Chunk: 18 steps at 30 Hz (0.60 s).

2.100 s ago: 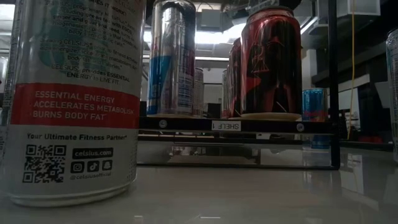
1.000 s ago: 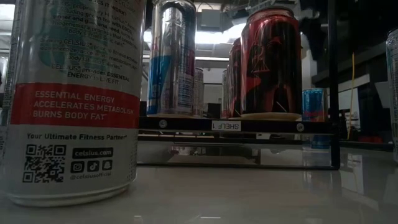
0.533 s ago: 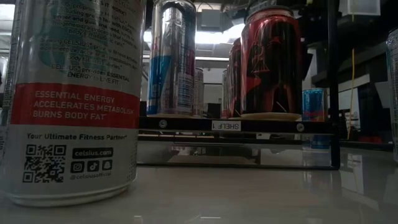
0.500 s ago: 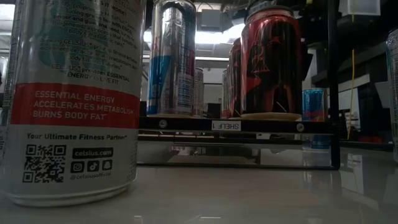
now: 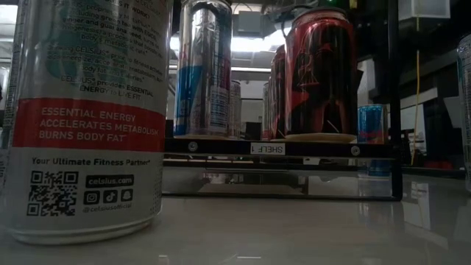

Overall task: Place canned beverage on shelf
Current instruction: Put the blue soda can on the shelf aligned with the other blue soda can

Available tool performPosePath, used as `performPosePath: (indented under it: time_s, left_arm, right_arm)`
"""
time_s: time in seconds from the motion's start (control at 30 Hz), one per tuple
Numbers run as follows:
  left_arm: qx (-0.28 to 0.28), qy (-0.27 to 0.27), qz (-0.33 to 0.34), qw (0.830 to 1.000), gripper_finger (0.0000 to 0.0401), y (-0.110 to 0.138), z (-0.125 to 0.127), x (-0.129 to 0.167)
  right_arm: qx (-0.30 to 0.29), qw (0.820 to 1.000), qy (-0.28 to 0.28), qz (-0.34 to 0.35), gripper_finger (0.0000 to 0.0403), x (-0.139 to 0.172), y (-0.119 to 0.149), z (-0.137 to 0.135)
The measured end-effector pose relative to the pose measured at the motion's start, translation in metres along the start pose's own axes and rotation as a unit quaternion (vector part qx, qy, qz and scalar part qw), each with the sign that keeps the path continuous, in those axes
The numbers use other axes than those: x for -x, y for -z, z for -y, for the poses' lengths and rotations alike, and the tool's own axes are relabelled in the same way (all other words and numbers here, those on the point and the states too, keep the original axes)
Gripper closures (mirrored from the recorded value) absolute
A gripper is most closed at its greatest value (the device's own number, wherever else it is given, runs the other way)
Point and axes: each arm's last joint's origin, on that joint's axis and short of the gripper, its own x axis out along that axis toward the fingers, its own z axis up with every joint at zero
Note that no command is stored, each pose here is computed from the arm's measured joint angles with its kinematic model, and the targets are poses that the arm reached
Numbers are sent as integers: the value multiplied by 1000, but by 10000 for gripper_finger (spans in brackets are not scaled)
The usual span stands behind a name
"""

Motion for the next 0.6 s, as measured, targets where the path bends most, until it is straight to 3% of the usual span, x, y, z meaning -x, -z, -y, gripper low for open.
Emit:
performPosePath:
  time_s: [0.37, 0.6]
  left_arm:
    - [0, -1, 0, 1000, 112, 0, 0, 0]
    - [0, -1, 1, 1000, 112, 0, 0, 0]
  right_arm:
    - [-2, 998, -37, -47, 59, -20, -7, 5]
    - [-1, 997, -19, -74, 59, -25, -8, 8]
